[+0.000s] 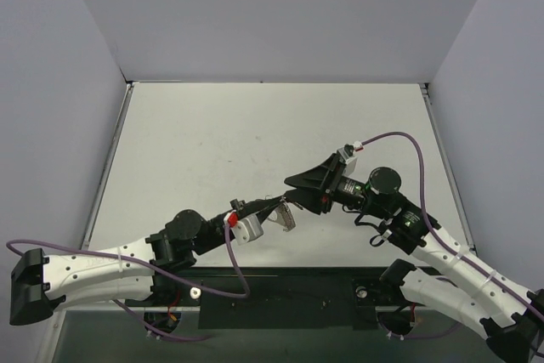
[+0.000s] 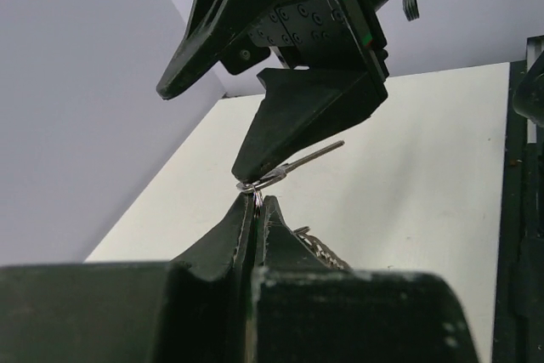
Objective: Remove the keys from the keyring
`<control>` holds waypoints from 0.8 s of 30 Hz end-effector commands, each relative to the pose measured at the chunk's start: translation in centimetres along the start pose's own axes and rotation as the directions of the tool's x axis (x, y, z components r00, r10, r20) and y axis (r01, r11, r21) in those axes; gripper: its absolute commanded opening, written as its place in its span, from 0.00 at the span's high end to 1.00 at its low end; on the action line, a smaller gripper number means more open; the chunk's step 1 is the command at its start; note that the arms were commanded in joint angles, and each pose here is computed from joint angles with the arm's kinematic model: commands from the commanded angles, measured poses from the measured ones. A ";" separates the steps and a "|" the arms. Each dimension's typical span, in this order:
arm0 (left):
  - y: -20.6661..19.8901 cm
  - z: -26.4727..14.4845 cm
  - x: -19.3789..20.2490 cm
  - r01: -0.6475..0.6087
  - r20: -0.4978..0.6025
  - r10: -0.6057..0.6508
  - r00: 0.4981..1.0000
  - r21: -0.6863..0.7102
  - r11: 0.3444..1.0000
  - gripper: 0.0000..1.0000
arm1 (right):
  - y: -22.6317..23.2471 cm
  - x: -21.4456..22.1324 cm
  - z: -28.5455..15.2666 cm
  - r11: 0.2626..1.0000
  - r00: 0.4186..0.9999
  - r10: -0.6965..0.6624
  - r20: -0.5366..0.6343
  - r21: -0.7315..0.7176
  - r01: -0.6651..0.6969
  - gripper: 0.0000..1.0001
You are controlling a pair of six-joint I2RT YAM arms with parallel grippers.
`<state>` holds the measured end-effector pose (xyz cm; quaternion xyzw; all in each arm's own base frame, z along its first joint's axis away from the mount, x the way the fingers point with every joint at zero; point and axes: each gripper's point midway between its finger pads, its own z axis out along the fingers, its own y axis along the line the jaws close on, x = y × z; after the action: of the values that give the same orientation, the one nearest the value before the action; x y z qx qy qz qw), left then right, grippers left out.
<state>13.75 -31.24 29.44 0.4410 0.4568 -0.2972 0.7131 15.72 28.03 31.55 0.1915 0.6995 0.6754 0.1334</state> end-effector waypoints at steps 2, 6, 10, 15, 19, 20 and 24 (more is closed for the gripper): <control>2.3 0.0 -4.0 -0.082 0.120 0.094 0.988 -0.101 0.992 1.00 | 1.2 -0.2 -0.3 0.999 0.999 -0.031 0.043 -0.006 0.031 0.55; 2.5 -0.3 -4.3 -0.105 0.123 0.118 0.985 -0.109 0.989 1.00 | 0.7 -0.3 -0.4 0.999 0.998 -0.037 0.050 0.019 0.036 0.53; 2.6 -0.5 -5.2 -0.105 0.143 0.121 0.982 -0.113 0.988 1.00 | 0.2 -0.5 -0.6 0.998 0.997 -0.052 0.061 0.048 0.049 0.48; 2.7 -0.8 -5.7 -0.107 0.154 0.125 0.980 -0.121 0.987 1.00 | 0.1 -0.4 -0.5 0.997 0.996 -0.063 0.058 0.057 0.060 0.45; 2.6 -0.7 -5.7 -0.108 0.151 0.126 0.980 -0.120 0.987 1.00 | 1.1 0.3 -0.3 0.997 0.997 -0.075 0.035 0.029 0.074 0.48; 2.6 -0.6 -5.5 -0.109 0.147 0.126 0.981 -0.119 0.987 1.00 | 1.5 0.5 -0.2 0.997 0.996 -0.081 0.029 0.016 0.080 0.50; 2.5 -0.4 -5.3 -0.114 0.143 0.131 0.981 -0.120 0.986 1.00 | 2.8 2.3 0.4 0.995 0.995 -0.095 -0.028 -0.022 0.094 0.56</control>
<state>13.56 -30.13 31.84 0.4408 0.4150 -0.2508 0.7553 15.04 28.41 30.13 0.1896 0.7356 0.6345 0.1427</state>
